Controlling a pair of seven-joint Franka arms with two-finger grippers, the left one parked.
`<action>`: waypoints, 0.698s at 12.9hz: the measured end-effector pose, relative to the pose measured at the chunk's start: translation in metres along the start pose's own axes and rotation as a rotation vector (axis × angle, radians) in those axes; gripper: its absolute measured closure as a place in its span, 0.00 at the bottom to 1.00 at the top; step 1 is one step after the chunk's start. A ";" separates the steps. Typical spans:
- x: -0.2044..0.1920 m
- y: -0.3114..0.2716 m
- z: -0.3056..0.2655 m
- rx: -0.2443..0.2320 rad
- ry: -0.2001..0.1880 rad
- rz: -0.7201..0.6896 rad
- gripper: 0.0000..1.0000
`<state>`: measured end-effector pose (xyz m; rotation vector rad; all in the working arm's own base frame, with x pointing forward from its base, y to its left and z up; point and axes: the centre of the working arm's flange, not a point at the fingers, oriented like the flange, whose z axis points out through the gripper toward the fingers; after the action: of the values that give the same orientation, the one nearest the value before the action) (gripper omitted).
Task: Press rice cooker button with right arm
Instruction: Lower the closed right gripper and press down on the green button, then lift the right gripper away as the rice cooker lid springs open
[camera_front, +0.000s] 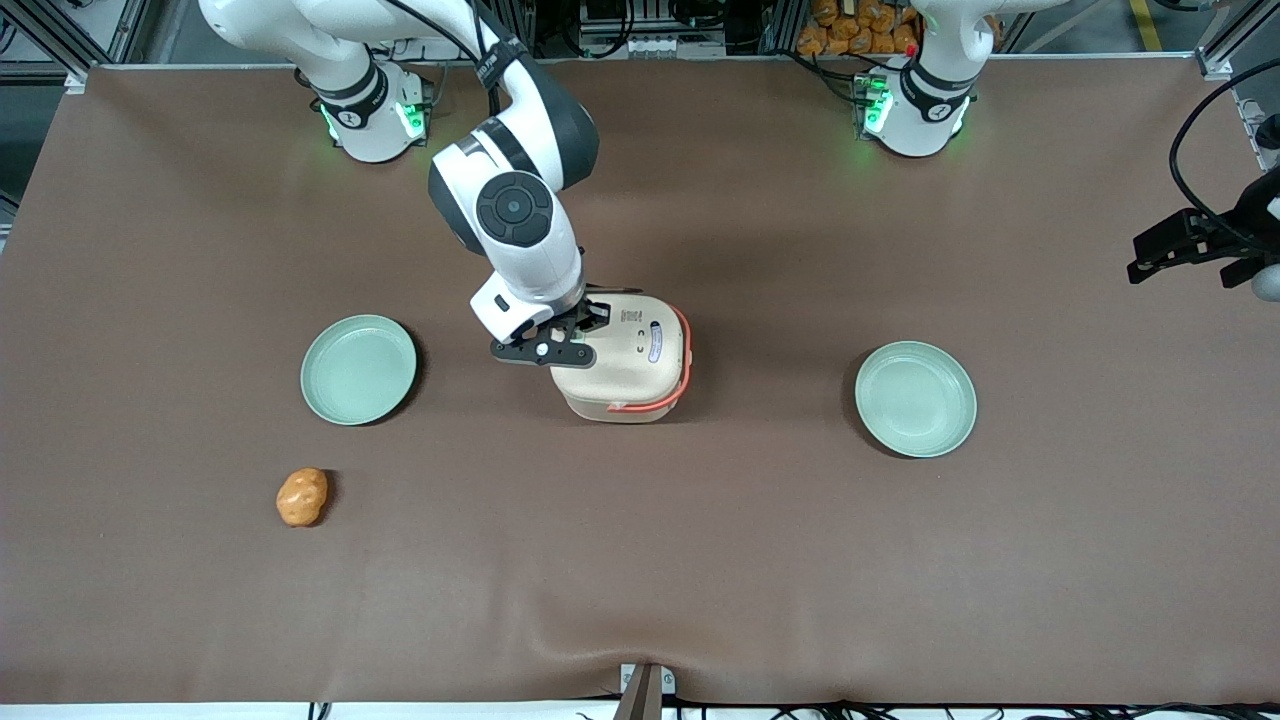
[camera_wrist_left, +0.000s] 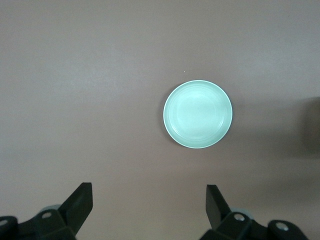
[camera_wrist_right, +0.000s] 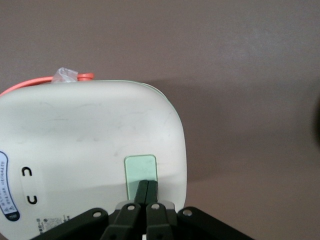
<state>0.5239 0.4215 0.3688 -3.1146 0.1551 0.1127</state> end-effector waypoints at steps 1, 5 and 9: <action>-0.001 -0.001 0.000 0.005 -0.002 0.001 0.99; -0.001 -0.003 0.002 0.012 -0.006 0.005 0.99; -0.001 -0.006 0.005 0.016 0.000 0.018 0.99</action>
<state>0.5226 0.4274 0.3639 -3.0981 0.1836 0.1111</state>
